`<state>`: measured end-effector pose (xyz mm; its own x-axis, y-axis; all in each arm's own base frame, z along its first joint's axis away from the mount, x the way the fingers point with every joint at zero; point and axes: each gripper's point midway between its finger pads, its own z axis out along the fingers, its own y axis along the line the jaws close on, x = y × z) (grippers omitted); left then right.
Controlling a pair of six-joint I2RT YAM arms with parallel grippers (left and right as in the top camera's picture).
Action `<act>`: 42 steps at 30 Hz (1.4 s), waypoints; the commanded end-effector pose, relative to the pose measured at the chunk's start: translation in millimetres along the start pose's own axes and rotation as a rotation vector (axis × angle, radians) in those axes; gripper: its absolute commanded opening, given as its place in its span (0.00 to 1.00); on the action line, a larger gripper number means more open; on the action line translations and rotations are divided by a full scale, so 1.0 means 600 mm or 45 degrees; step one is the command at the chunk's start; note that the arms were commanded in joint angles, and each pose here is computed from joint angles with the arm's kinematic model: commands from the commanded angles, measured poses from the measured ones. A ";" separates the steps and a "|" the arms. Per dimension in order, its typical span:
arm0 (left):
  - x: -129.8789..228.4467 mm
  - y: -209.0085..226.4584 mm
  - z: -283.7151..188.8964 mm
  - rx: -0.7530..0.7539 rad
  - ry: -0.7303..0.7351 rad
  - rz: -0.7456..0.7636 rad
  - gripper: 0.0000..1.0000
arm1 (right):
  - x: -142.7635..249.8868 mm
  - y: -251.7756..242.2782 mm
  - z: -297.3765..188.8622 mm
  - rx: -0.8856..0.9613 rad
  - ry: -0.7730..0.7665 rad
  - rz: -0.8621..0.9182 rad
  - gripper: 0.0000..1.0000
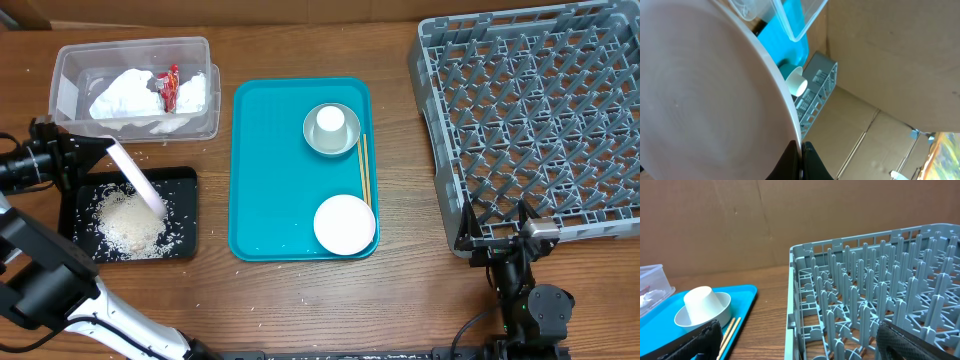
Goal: Sort waste into correct bins and load items into the dishwasher
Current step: 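Shake the tilted white plate over the black tray to empty it, then carry the empty white plate right and set it on the teal tray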
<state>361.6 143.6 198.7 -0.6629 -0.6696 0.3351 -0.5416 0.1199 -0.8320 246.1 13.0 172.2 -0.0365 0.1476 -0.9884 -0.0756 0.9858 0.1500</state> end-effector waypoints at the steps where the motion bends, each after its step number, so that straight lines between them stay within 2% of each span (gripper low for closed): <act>1: -0.002 0.000 -0.009 0.051 -0.002 -0.016 0.04 | 0.003 -0.001 0.000 0.003 -0.004 -0.001 1.00; 9: -0.004 -0.016 -0.016 0.140 -0.018 0.053 0.04 | 0.003 -0.001 0.000 0.003 -0.004 -0.001 1.00; 18: 0.001 -0.014 -0.017 0.121 -0.018 0.030 0.04 | 0.003 -0.001 0.000 0.003 -0.004 -0.001 1.00; 26: 0.029 -0.038 -0.016 0.083 -0.025 0.108 0.04 | 0.003 -0.001 0.000 0.003 -0.004 -0.001 1.00; 29: 0.053 -0.043 -0.003 -0.017 -0.007 0.124 0.04 | 0.003 -0.001 0.000 0.003 -0.004 -0.001 1.00; 33: 0.102 -0.071 0.026 -0.099 0.037 0.245 0.04 | 0.003 -0.001 0.000 0.003 -0.004 -0.001 1.00; 39: 0.210 -0.113 0.097 -0.223 0.184 0.437 0.04 | 0.003 -0.001 0.000 0.003 -0.004 -0.001 1.00; 42: 0.267 -0.108 0.144 -0.364 0.289 0.551 0.04 | 0.003 -0.001 0.000 0.003 -0.004 -0.001 1.00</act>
<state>347.9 -7.0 268.4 -0.9034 -0.4126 0.1171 -0.3207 0.4684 -0.8233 246.1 12.9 172.1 -0.0368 0.1473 -0.9884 -0.0752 0.9859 0.1497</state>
